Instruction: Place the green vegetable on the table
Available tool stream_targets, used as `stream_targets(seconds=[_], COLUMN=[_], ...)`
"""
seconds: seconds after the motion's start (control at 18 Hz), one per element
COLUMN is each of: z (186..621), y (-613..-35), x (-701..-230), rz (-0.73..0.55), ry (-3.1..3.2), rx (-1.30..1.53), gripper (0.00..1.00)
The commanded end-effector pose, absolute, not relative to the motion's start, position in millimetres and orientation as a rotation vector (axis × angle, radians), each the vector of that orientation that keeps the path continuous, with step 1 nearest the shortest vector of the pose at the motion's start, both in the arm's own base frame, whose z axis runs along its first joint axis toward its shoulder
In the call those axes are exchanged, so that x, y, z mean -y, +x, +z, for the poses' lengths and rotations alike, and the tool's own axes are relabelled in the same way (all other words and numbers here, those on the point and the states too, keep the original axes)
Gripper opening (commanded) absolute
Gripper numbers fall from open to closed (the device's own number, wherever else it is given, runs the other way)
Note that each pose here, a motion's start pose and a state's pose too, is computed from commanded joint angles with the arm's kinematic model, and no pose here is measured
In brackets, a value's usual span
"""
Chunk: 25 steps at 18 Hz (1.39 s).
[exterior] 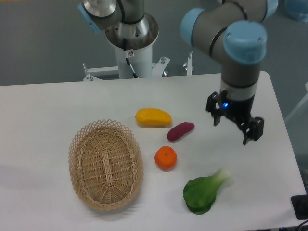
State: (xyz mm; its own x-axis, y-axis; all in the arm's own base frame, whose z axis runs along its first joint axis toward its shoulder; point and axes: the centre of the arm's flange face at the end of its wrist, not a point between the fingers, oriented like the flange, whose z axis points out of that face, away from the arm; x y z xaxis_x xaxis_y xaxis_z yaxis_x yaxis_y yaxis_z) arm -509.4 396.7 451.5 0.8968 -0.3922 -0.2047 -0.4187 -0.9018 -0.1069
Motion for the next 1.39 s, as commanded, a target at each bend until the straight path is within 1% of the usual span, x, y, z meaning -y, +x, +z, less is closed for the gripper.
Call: stream_targets(seconds=[0.22, 0.39, 0.61, 1.39], z=[456, 458, 458, 457], y=[-527, -532, -535, -538], x=[-371, -361, -356, -353], rz=[0.287, 0.295, 0.291, 0.272], ry=[-2.912, -2.907, -2.903, -2.874], rx=[-0.692, -0.729, -0.765, -0.746], gripper=[1.0, 1.0, 1.0, 1.0])
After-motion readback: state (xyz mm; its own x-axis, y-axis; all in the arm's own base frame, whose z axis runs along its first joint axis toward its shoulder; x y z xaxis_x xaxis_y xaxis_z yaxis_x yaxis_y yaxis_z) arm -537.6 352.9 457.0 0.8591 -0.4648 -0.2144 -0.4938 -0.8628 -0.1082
